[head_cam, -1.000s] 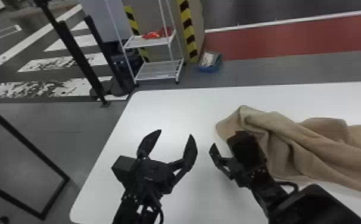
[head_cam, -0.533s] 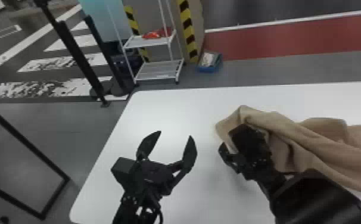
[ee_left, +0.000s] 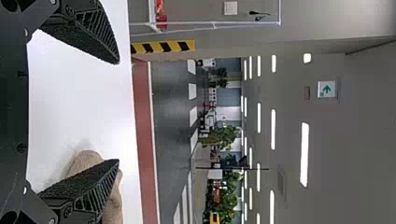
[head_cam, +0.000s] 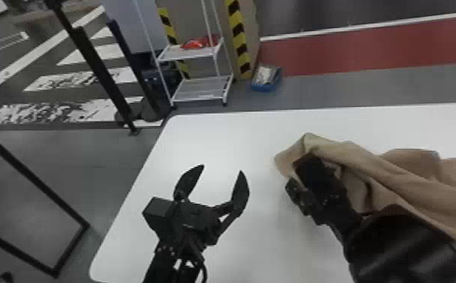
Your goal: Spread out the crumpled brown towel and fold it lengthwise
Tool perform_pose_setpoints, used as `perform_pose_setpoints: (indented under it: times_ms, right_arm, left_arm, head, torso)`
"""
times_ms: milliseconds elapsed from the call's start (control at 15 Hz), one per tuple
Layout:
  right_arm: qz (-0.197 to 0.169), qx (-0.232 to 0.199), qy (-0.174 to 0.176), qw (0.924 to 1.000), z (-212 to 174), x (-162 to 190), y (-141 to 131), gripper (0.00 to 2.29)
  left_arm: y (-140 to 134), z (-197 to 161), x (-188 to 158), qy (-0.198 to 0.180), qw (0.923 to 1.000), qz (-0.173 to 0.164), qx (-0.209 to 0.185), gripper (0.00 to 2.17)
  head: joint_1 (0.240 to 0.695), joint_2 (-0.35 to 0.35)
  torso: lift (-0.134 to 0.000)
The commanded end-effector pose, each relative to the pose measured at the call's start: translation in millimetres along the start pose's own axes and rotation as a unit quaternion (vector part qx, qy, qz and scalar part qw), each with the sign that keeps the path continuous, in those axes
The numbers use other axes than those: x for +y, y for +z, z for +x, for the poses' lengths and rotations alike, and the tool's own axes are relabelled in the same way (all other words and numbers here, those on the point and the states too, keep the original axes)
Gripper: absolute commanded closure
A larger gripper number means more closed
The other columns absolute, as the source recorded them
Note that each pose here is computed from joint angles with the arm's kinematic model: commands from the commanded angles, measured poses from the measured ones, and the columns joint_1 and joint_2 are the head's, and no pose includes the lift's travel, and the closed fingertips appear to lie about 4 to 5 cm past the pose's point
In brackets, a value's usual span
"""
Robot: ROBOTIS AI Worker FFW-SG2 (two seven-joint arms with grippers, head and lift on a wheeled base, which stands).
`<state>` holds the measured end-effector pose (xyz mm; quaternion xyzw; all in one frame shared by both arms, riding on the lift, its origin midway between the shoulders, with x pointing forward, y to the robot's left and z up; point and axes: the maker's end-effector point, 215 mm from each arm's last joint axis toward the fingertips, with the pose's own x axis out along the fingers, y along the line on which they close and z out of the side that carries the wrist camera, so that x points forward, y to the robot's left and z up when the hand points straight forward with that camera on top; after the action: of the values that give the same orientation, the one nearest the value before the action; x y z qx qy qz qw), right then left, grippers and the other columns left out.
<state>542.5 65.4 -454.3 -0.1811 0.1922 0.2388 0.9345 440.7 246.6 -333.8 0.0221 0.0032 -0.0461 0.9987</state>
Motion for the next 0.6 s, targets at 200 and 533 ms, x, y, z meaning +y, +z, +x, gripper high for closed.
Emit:
perform_pose_setpoints:
  times_ms: [200,533]
  right_arm:
    - [0.004,0.013,-0.003,0.9999,0,-4,-6,1.42]
    - [0.028,-0.018,-0.027,0.9991,-10,-26,21,1.48]
  left_arm:
    - [-4,2,2,0.001,1.0,0.001,0.002,0.14]
    - [-7,5,1,0.0,1.0,0.001,0.004,0.14]
  head:
    - [0.695,0.334]
    - [0.695,0.332]
  torso:
    - [-0.128]
    - [-0.128]
